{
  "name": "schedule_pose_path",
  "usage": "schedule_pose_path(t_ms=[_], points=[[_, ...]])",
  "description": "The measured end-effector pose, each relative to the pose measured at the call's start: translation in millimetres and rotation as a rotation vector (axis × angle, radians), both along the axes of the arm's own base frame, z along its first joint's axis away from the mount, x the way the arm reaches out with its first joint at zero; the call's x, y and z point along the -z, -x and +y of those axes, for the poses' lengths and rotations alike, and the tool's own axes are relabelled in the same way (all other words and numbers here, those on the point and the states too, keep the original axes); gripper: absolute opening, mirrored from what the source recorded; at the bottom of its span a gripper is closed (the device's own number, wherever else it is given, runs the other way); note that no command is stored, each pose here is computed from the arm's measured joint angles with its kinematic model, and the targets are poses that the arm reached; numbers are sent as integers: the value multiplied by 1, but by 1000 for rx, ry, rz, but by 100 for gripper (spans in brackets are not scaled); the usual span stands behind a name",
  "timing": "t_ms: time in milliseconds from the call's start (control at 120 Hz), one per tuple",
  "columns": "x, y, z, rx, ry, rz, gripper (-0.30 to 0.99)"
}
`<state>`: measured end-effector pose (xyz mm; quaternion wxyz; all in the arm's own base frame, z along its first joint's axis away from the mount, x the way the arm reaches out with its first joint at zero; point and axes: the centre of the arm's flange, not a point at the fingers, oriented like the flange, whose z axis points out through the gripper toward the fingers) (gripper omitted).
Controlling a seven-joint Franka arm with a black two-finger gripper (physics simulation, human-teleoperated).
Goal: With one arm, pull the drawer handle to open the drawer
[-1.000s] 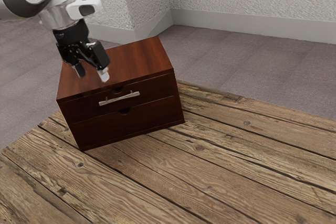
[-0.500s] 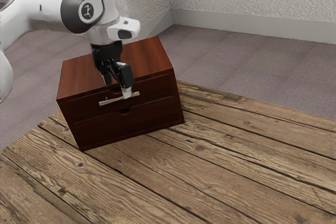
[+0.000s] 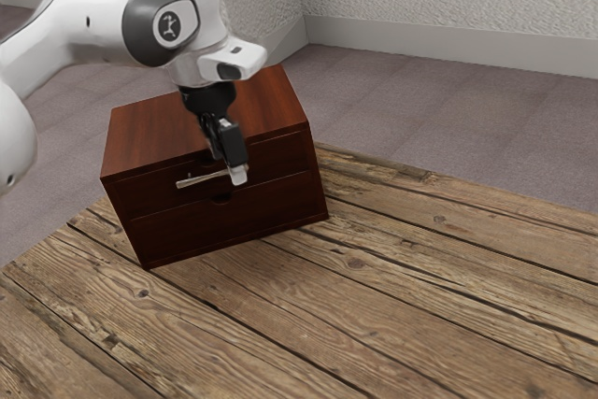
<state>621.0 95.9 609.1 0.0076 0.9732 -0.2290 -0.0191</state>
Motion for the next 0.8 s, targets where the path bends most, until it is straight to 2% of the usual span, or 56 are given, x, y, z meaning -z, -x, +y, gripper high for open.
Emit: schedule_pose_path(t_ms=[108,633,800], points=[[5,-1,-3,55,-6,6,69],[23,-20,-41,295,-189,-59,69],[9,10,-20,285,-203,-93,69]])
